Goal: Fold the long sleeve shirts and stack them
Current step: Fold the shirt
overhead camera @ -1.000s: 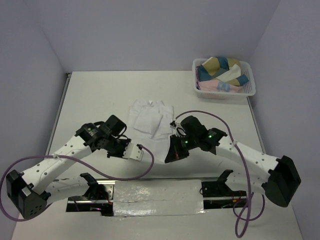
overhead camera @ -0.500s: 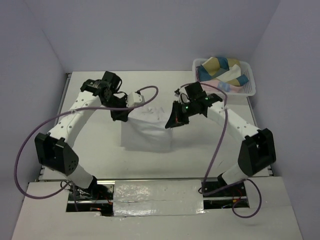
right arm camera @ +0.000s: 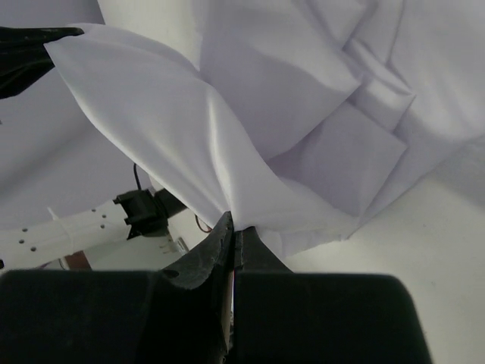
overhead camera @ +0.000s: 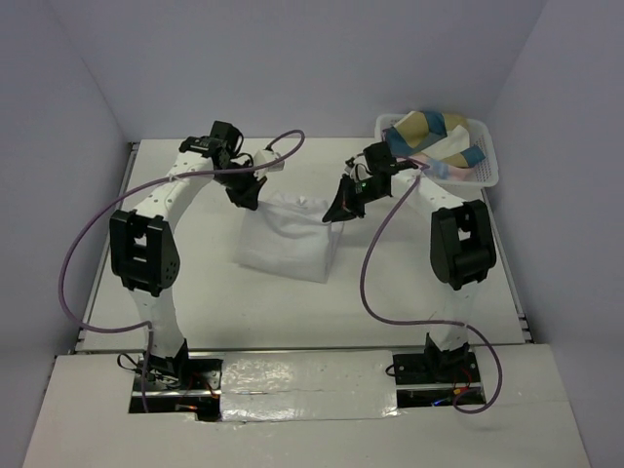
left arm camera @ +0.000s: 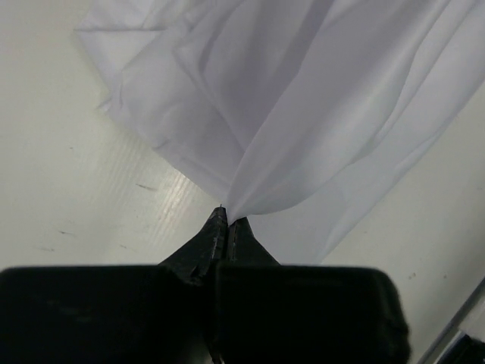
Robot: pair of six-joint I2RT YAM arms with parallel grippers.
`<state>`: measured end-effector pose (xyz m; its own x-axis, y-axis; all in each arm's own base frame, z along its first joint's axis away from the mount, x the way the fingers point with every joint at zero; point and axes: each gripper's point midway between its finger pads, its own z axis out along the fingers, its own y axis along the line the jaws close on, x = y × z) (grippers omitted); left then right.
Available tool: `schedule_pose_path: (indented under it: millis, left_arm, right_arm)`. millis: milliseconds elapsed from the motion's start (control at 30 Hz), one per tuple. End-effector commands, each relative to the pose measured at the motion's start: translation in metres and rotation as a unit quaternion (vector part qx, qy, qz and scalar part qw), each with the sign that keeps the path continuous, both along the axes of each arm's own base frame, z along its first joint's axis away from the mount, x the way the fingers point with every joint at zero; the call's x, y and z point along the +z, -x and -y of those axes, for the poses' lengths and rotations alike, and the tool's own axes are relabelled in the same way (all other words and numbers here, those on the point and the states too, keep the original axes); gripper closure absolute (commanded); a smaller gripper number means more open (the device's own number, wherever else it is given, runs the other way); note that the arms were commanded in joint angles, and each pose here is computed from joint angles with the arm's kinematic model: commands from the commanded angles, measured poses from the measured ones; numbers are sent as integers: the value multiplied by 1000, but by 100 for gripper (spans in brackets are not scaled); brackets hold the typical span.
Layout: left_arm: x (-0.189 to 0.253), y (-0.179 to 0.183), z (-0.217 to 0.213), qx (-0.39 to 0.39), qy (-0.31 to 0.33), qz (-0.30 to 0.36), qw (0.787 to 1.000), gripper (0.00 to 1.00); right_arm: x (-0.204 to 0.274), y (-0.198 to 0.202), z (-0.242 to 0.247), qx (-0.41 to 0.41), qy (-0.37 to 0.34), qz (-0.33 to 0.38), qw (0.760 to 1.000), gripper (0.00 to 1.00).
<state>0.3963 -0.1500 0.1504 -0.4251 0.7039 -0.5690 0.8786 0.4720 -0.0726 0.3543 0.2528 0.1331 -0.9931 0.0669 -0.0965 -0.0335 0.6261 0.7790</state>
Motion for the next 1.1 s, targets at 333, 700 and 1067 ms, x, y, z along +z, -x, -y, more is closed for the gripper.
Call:
schedule_pose_path:
  millis: [333,700,1067]
  left_arm:
    - [-22,-98,16,126,64,59,988,63]
    - [-2,-183,-5,282,69,147,946,22]
    - [-2,-127,0,183,163,37,969,19]
  right_arm:
    - [-24,-72,14,-97,-22,3,995,67]
    - [59,-156,69,-219,145,224,939,45]
    - [12,-88,33,-127,159,220,954,29]
